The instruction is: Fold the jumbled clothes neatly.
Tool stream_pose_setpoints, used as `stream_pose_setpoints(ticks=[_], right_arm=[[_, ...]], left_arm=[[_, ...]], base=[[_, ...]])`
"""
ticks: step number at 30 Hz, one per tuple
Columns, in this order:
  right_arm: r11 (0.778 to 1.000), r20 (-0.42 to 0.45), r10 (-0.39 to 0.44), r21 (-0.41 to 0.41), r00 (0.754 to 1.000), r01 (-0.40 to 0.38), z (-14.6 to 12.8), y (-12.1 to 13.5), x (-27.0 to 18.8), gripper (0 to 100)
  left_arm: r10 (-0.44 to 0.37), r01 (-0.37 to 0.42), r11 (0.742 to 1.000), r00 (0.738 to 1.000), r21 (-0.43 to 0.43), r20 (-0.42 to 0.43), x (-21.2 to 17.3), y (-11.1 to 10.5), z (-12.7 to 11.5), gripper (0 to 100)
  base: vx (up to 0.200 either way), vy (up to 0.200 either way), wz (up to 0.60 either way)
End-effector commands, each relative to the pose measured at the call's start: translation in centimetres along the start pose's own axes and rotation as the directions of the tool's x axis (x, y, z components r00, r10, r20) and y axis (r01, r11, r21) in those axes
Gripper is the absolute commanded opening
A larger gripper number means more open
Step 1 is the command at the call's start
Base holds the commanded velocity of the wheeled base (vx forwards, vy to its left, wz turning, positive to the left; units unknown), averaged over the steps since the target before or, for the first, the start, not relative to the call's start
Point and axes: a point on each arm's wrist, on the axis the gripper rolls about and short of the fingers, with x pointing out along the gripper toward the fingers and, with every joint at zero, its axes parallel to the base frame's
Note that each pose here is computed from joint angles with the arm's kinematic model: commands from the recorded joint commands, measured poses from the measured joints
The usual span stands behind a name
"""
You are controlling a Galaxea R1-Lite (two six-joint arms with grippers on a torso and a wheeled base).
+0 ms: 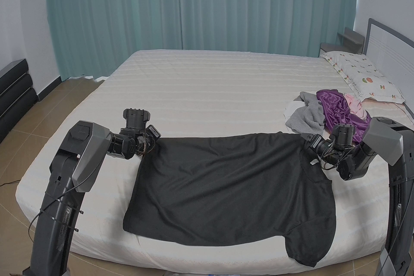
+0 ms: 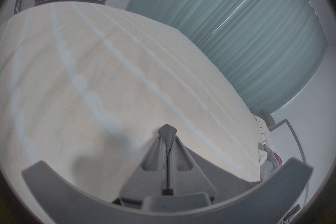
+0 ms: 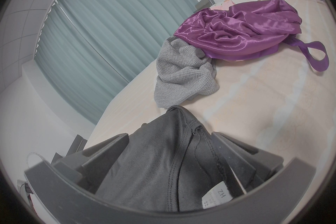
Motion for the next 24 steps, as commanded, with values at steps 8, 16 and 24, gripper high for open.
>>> stream_pose_setpoints(ticks=[8,16,24], right_arm=[[1.0,0.017,0.002,-0.005,1.0,-0.001,0.0,-0.2,1.1,100],[1.0,0.025,0.015,-0.021,1.0,-0.015,0.5,0.4,2.7,100],[1.0,-0.008,0.016,-0.024,1.0,-0.017,0.7,1.5,4.4,100]], left_arm=[[0.022,-0.021,1.0,0.995,-0.012,0.099,-0.3,-0.4,1.6,0],[0.04,-0.037,0.999,0.99,-0.026,0.133,-0.9,-0.3,3.2,0],[0.059,-0.054,0.998,0.989,-0.036,0.139,-1.8,0.2,4.2,0]], base=[[0.0,0.0,0.0],[0.0,0.0,0.0],[0.0,0.0,0.0]])
